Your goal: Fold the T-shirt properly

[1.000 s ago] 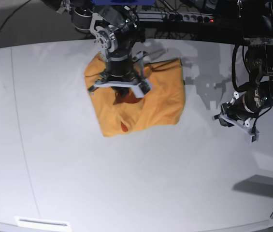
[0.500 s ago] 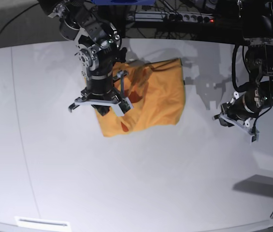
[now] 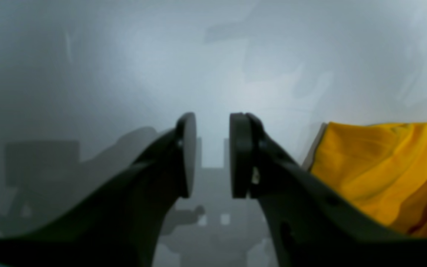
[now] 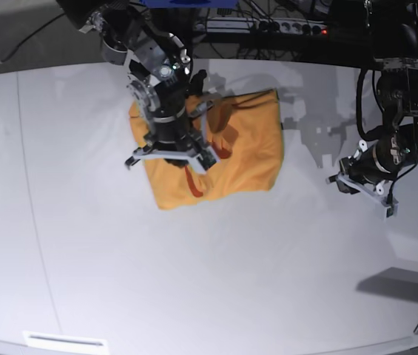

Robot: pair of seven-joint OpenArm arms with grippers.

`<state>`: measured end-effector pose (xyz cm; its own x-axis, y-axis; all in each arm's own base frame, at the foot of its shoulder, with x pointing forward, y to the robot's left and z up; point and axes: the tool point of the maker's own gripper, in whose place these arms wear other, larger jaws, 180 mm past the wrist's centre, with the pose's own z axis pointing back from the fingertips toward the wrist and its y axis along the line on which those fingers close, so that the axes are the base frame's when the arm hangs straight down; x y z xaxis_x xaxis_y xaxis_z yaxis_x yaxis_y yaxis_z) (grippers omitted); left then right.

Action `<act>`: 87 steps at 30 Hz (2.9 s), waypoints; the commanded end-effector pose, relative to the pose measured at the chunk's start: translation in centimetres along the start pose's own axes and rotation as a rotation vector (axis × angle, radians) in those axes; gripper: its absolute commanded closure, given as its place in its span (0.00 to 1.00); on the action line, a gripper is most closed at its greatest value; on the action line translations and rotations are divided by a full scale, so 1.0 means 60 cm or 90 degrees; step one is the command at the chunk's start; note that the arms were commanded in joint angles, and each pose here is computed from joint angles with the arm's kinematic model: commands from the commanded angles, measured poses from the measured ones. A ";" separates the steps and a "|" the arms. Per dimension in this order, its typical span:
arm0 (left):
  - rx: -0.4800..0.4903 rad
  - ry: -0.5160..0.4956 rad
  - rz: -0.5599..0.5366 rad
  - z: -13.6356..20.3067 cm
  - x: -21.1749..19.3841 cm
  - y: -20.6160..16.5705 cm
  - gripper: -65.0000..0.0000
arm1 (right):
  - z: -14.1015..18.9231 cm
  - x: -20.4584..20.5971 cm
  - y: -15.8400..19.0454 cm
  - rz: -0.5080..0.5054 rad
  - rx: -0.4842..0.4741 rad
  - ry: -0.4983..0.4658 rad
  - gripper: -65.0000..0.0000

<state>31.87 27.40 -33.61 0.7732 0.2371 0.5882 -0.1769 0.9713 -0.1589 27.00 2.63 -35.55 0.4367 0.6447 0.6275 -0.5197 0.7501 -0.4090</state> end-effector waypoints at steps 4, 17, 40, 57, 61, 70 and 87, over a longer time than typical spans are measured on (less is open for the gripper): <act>0.011 -0.031 -0.019 0.016 0.029 0.012 0.77 | 0.010 0.041 0.015 0.008 0.010 -0.050 1.00; 0.013 -0.029 -0.020 0.016 0.029 0.014 0.77 | 0.022 0.111 0.057 0.016 0.044 -0.106 1.00; 0.013 -0.034 -0.019 0.017 0.035 0.014 0.77 | 0.045 0.059 0.033 0.013 0.027 -0.020 1.00; 0.012 -0.030 -0.020 0.017 0.029 0.013 0.77 | -0.006 0.063 0.024 0.037 0.014 -0.046 1.00; 0.013 -0.029 -0.020 0.016 0.029 0.014 0.77 | -0.011 0.090 0.019 0.033 0.008 -0.063 1.00; 0.014 -0.028 -0.019 0.016 0.028 0.016 0.77 | -0.042 0.100 0.045 0.045 0.024 -0.053 1.00; 0.014 -0.029 -0.019 0.016 0.030 0.016 0.77 | -0.063 0.067 0.117 0.103 0.070 -0.014 1.00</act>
<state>31.69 28.10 -33.42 0.7767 0.2236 0.5888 -0.1768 0.9747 -0.1369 27.18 10.55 -39.65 0.3389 0.7670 0.5448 -0.6769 0.6010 -0.4250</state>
